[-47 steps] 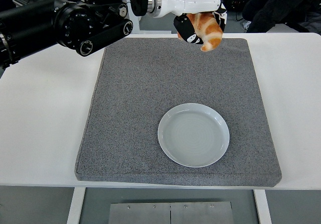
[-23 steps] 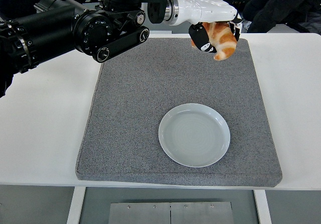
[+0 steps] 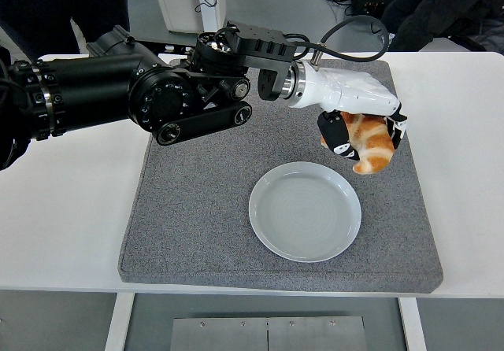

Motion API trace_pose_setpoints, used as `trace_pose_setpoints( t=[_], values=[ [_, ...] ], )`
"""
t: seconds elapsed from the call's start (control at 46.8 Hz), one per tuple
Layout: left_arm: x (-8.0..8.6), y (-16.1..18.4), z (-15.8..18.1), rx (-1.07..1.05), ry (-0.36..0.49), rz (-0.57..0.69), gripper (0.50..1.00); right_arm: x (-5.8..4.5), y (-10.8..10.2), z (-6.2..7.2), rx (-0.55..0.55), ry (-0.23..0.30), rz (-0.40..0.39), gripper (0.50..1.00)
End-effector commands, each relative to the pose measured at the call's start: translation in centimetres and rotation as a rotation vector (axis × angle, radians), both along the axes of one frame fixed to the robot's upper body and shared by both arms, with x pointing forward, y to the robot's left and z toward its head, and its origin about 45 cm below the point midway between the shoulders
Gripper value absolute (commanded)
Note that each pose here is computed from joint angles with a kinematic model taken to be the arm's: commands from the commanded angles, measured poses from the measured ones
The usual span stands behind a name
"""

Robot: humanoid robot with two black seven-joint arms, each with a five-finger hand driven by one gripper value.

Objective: Place the bread on the plate

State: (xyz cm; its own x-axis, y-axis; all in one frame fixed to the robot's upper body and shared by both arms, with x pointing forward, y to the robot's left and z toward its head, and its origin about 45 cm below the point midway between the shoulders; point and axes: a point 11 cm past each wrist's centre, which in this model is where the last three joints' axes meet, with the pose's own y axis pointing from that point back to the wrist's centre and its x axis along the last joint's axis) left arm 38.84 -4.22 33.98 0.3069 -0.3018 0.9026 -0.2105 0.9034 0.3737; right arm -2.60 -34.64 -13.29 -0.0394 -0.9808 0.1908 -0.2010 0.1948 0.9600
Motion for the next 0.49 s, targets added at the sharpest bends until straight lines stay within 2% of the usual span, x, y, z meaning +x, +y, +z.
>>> trace_pose_setpoints(
  t=[0.0,0.47],
  values=[
    [-0.1,0.7,-1.5,0.054,-0.005,-0.011,0.500,0.0,0.0,0.0,0.000,0.000,0.000,1.000],
    [-0.6,2.7,-6.6,0.162,-0.002,-0.033,0.500,0.0,-0.1,0.0,-0.004,0.000,0.003,1.000]
  ],
)
